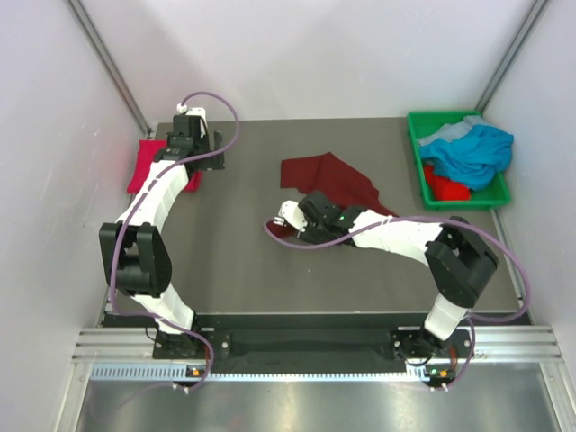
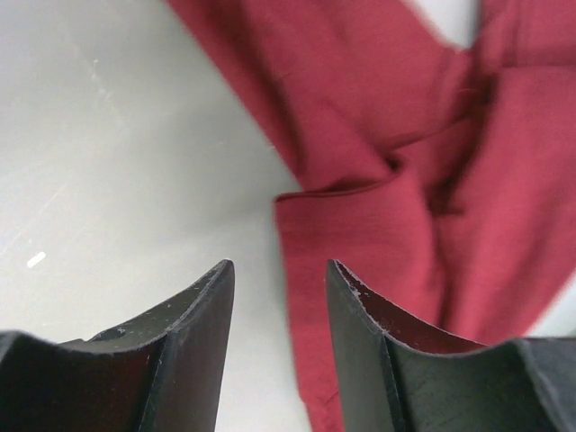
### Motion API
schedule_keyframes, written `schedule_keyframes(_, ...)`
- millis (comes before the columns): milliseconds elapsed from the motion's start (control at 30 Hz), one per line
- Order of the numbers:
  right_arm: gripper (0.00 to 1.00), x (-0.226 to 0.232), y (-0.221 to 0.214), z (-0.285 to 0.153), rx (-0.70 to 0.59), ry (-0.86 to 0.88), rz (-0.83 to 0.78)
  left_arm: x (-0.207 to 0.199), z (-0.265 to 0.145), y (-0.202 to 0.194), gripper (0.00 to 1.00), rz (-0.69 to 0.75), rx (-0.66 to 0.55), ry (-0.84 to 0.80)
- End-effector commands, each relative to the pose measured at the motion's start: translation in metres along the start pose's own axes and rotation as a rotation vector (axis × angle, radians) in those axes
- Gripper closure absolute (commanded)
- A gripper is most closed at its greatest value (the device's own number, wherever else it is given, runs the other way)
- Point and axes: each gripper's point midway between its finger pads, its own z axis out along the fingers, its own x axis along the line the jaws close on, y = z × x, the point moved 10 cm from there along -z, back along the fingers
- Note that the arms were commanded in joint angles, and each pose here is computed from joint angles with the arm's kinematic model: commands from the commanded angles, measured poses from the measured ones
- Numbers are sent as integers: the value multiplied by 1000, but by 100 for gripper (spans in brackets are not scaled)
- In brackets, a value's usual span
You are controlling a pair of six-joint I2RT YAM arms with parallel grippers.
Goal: Fold and stack the t-shirts
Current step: Flatten the tshirt out
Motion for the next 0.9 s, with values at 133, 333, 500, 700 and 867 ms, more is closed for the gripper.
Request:
schedule_keyframes(133,54,22,-1,15,5,40,-14,3,-2,17,3,-15,-76,7)
schedule_keyframes(333,57,20,-2,32,51,-45,-34,3,-2,18,3,-16,-78,6)
schedule_keyframes(500,62,11,-9,41,102,-214,-79,3,-2,19,3,-18,-78,3)
schedule_keyframes(700,74,0,-10,33,99,-346,-111,3,-3,18,3,-23,-77,3)
schedule_keyframes(867,100,-7,-5,15,87,-351,-109,1,-3,19,3,-32,-78,-14)
